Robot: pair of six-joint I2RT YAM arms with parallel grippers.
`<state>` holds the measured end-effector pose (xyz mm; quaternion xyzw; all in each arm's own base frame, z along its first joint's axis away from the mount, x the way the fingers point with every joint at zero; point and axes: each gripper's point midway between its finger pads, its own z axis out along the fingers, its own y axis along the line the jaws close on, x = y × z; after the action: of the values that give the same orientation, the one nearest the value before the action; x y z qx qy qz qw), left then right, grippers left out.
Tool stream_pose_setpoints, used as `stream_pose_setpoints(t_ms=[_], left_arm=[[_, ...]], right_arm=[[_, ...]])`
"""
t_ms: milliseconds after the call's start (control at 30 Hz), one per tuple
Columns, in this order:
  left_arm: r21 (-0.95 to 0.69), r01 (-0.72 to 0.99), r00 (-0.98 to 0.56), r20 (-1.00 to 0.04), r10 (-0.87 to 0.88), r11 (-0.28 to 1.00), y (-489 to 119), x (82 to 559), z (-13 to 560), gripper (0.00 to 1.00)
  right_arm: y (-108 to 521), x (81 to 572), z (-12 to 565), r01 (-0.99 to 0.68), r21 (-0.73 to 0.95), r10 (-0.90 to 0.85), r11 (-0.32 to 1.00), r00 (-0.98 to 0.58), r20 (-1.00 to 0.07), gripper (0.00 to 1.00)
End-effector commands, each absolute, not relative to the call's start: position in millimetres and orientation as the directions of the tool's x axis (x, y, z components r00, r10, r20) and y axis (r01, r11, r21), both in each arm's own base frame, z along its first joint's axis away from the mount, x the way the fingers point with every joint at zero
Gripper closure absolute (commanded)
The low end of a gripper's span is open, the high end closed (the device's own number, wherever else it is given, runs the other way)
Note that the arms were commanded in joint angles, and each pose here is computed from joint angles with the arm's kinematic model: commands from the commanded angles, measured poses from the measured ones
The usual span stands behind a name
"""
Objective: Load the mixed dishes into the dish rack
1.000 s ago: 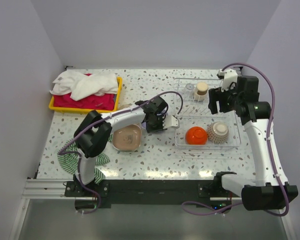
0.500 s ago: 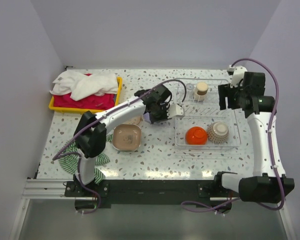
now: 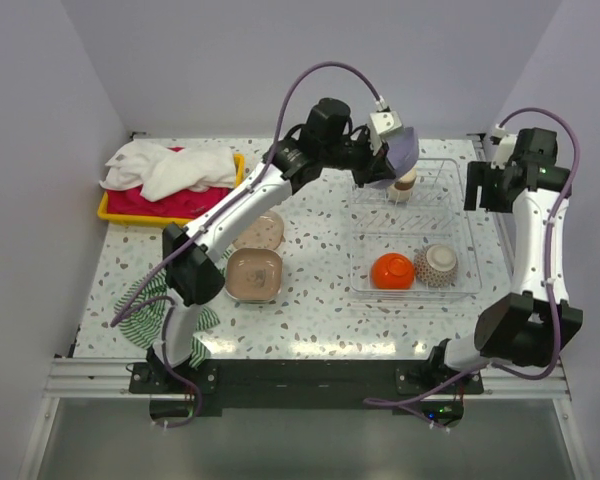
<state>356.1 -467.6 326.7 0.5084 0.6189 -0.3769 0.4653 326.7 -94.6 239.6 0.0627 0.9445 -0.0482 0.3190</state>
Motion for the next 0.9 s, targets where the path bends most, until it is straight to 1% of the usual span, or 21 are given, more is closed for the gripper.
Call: stream_pose_setpoints(t_ms=[0,33,67,100,133,167,233,267,333,367,400,533,633,667,700,800,867], left_arm=[[-0.202,0.979,-0.202,-0.978,0.058,0.004,-502,331,366,1.00],[-0.199,0.980,-0.198,-0.980,0.014,-0.019,-505,332,376,1.00],[-0.292,0.956,-0.292,-0.956,0.009,-0.029,-507,333,370,1.00],[-0.326,0.943,-0.327,-0.945,-0.002,-0.061,-507,330,371,1.00],[-0.298,0.950,-0.305,-0.949,-0.072,-0.093,-509,332,385,1.00],[-0.412,0.906,-0.419,-0.905,-0.071,-0.097,-507,335,376,1.00],[-0.428,0.893,-0.444,-0.888,-0.121,-0.140,-507,338,385,1.00],[-0.492,0.858,-0.509,-0.853,-0.116,-0.148,-506,341,378,1.00],[-0.523,0.840,-0.540,-0.829,-0.145,-0.143,-501,348,378,1.00],[-0.581,0.802,-0.597,-0.790,-0.139,-0.141,-499,349,372,1.00],[-0.602,0.787,-0.616,-0.773,-0.148,-0.134,-497,352,370,1.00],[-0.685,0.725,-0.685,-0.709,-0.166,-0.064,-481,370,360,1.00],[-0.709,0.705,-0.700,-0.689,-0.191,-0.025,-469,378,364,1.00],[-0.714,0.700,-0.702,-0.684,-0.199,-0.014,-466,381,366,1.00],[-0.722,0.692,-0.704,-0.676,-0.216,0.006,-463,387,367,1.00],[-0.714,0.700,-0.687,-0.682,-0.250,0.024,-456,392,382,1.00],[-0.696,0.718,-0.667,-0.699,-0.259,0.029,-453,391,389,1.00]], right_arm=[[-97,318,219,0.047,-0.082,-0.003,0.996,-0.853,-0.522,0.25],[-99,318,214,0.034,-0.087,-0.016,0.996,-0.859,-0.512,0.26],[-101,315,205,0.009,-0.094,-0.039,0.996,-0.869,-0.493,0.27],[-101,316,201,-0.008,-0.099,-0.055,0.995,-0.873,-0.485,0.28],[-102,316,193,-0.021,-0.100,-0.065,0.995,-0.885,-0.462,0.28],[-104,314,187,-0.033,-0.108,-0.078,0.994,-0.896,-0.438,0.29],[-106,310,176,-0.042,-0.107,-0.081,0.993,-0.916,-0.393,0.29],[-107,310,171,-0.048,-0.108,-0.085,0.993,-0.923,-0.376,0.29],[-109,312,164,-0.048,-0.111,-0.086,0.993,-0.924,-0.374,0.29],[-110,315,162,-0.049,-0.112,-0.088,0.993,-0.923,-0.375,0.29],[-111,319,160,-0.050,-0.114,-0.090,0.992,-0.920,-0.382,0.29],[-112,325,141,-0.052,-0.097,-0.083,0.994,-0.934,-0.348,0.34],[-109,330,129,-0.053,-0.067,-0.073,0.996,-0.936,-0.344,0.43],[-107,330,127,-0.050,-0.055,-0.066,0.997,-0.937,-0.342,0.50],[-105,330,124,-0.050,-0.040,-0.061,0.998,-0.940,-0.335,0.54],[-96,330,121,-0.044,0.002,-0.041,0.999,-0.940,-0.338,0.63],[-92,329,118,-0.050,0.014,-0.043,0.999,-0.942,-0.333,0.66]])
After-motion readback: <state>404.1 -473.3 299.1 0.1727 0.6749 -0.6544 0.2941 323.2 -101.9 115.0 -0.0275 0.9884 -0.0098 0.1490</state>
